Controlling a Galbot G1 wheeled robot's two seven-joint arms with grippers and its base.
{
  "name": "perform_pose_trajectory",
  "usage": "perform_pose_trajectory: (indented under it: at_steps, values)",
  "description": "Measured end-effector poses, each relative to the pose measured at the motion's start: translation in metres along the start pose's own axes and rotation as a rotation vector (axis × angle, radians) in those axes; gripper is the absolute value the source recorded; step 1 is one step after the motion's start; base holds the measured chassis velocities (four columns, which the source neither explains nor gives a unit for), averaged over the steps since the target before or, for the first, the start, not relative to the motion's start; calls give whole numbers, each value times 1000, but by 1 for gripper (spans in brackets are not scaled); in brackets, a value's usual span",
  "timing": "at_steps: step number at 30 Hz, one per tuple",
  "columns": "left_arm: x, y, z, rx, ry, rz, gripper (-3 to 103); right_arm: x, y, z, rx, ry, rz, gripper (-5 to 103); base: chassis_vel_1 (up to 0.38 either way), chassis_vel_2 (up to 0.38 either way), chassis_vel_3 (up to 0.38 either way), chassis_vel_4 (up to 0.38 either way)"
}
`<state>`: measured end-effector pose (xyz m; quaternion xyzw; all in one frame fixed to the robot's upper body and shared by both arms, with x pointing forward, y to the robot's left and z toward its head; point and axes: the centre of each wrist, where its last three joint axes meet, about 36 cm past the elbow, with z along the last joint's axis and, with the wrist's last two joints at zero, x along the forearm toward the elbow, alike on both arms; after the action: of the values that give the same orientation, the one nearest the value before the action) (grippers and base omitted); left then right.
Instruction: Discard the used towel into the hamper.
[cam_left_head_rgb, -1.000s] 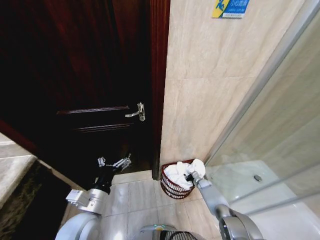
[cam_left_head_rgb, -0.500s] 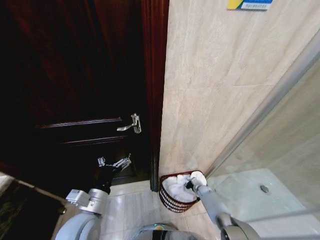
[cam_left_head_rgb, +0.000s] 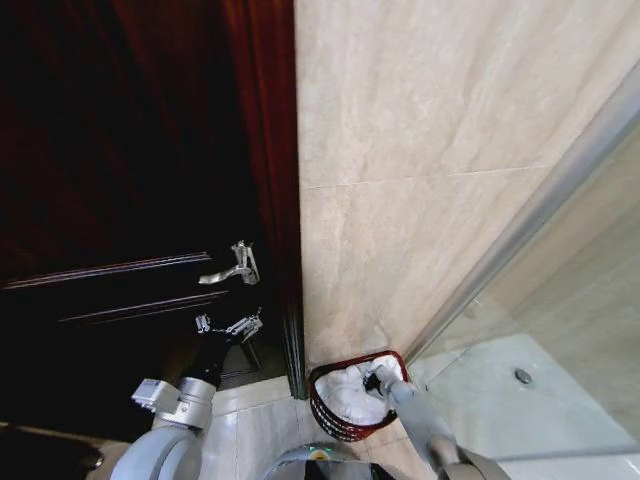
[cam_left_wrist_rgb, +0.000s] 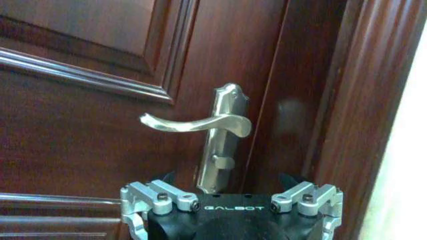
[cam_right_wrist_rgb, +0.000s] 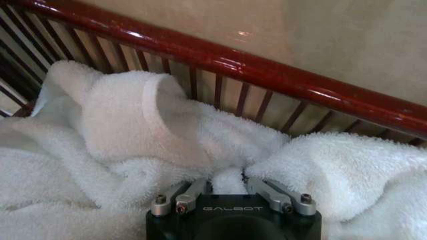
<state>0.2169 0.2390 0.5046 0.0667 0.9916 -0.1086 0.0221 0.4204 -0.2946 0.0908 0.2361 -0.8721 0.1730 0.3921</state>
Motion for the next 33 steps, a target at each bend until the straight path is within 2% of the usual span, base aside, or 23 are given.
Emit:
perform_pose_trajectory:
  at_steps: [8,20,29,33]
  values:
    - [0,0,0,0,0,0,100,21,-9,10,-61,-57,37,18,-3,26,45,-13]
    - [0,0,0,0,0,0,100,47,20,0,-159,-139,55,18,-9,-1,7,1]
    - [0,0,0,0,0,0,100,84,37,-22,-197,-181,47,18,0,0,0,0]
    - [0,0,0,0,0,0,100,95,37,-27,-200,-188,56,18,0,0,0,0]
